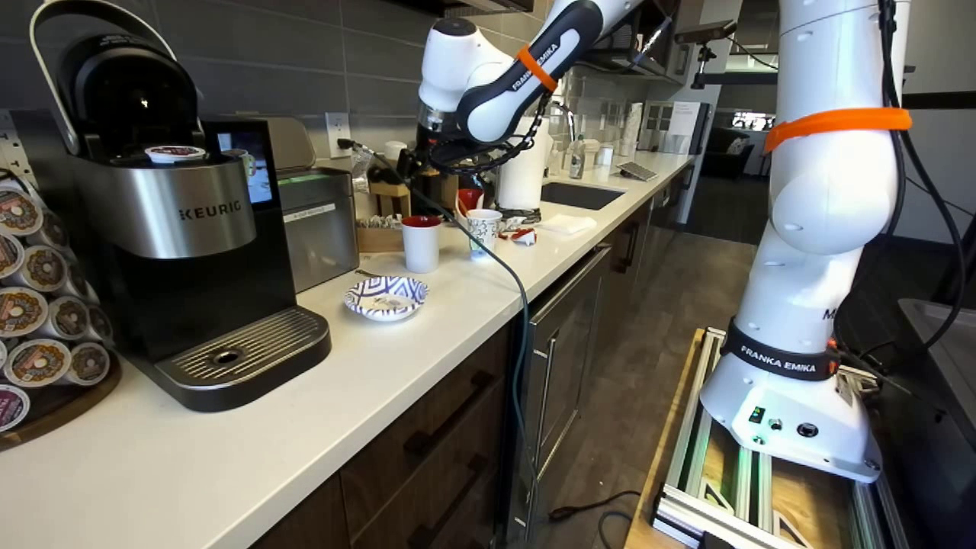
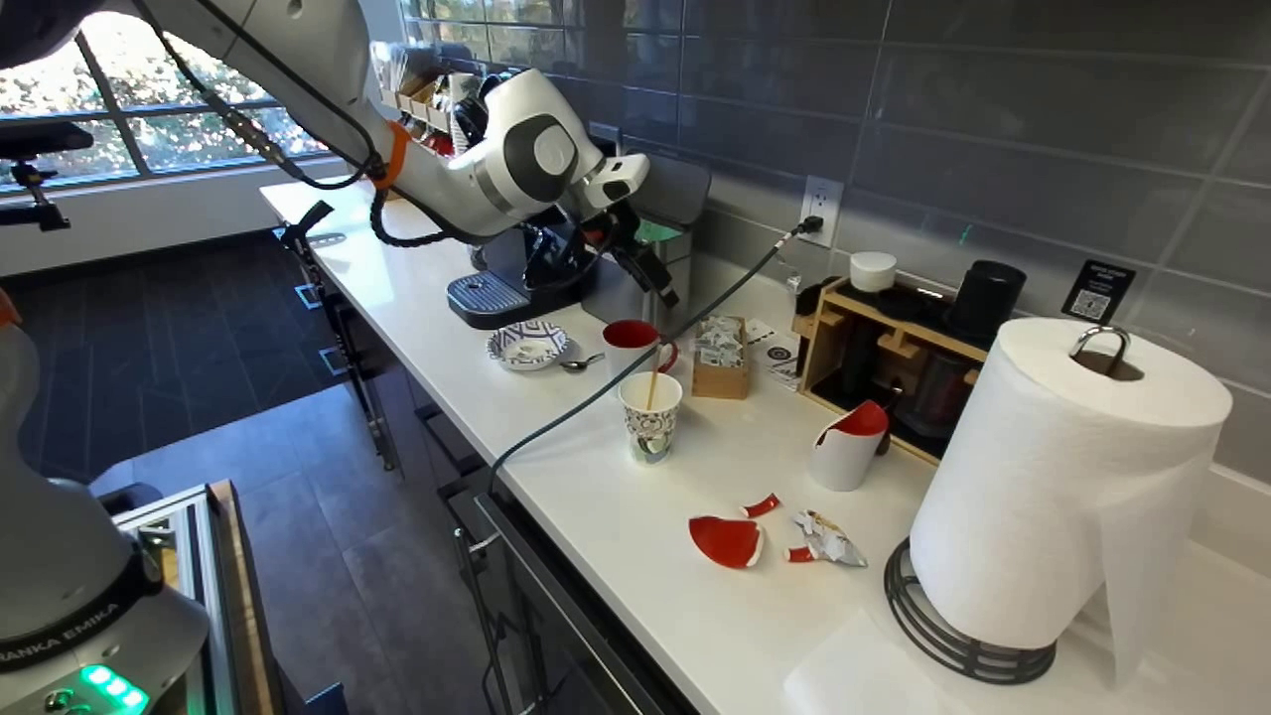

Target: Put the stick inside the white mug

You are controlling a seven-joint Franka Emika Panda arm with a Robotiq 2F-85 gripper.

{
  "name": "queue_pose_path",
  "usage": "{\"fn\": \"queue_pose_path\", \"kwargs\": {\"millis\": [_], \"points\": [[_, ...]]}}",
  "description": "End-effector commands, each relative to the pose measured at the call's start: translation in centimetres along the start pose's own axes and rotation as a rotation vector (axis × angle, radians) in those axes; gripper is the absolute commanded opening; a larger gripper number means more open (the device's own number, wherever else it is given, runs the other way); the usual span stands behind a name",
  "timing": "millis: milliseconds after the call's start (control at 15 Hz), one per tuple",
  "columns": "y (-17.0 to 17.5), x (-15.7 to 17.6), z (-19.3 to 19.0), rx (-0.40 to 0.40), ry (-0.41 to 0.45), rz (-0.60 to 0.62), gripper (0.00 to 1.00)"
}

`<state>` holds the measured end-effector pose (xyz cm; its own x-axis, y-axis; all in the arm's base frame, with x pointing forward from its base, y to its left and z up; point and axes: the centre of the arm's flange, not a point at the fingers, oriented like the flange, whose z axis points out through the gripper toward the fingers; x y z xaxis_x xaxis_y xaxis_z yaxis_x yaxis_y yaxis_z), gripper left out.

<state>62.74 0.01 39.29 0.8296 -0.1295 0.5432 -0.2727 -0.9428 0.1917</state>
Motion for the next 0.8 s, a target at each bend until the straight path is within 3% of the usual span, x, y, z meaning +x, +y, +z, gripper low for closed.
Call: {"fn": "queue_pose_path", "kwargs": {"millis": [0, 467, 733], "points": [[0.0, 0.0, 0.0, 0.000, 0.000, 0.000, 1.00], [2.5, -0.6, 1.7, -0.150, -0.106, 0.003, 1.00], [4.3, -1.6, 2.7, -0.149, -0.161, -0.035, 1.00]]}}
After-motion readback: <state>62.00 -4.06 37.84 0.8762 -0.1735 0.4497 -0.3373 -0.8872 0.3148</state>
